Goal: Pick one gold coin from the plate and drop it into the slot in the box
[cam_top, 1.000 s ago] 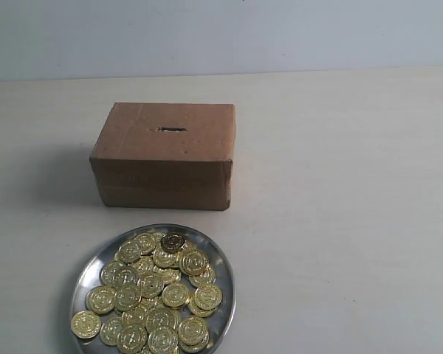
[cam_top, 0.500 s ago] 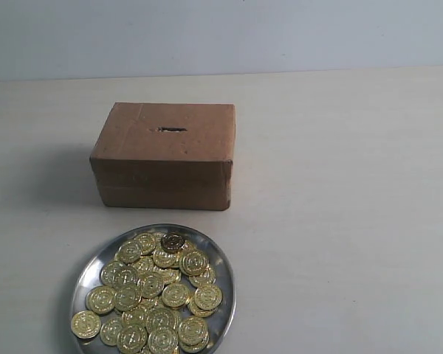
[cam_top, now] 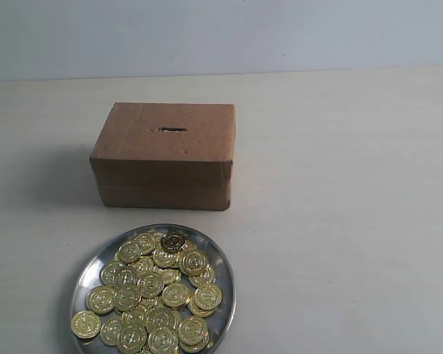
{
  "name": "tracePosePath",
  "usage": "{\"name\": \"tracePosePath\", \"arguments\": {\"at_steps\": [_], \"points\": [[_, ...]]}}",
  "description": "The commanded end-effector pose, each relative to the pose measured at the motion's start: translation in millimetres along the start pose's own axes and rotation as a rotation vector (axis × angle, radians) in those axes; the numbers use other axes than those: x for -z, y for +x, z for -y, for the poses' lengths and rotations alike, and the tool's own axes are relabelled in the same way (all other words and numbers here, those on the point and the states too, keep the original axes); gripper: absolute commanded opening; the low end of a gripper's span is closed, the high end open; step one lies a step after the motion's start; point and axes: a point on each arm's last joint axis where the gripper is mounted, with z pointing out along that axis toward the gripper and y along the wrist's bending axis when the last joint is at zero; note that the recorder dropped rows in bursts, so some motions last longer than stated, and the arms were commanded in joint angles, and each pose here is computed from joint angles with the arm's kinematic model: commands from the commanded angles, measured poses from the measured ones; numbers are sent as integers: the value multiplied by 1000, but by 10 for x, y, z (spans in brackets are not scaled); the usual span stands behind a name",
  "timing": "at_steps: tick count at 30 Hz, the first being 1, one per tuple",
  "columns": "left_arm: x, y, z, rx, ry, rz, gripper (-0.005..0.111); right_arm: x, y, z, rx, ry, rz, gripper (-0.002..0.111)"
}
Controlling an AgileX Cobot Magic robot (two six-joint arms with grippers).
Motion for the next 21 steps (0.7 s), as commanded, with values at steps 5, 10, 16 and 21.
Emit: {"name": "tracePosePath", "arguments": {"at_steps": [5,10,16,21], "points": [[43,-69,260,791,300,-43,0,4,53,21,-3,25,-46,0],[80,-106,354,1208,416,-140,0,5,58,23,-6,27,-51,0],[76,-104,345,1497,394,-201,0,19,164,67,-2,75,-168,0],[69,-98,329,1605,369,-214,0,50,279,107,-23,125,-298,0]]}}
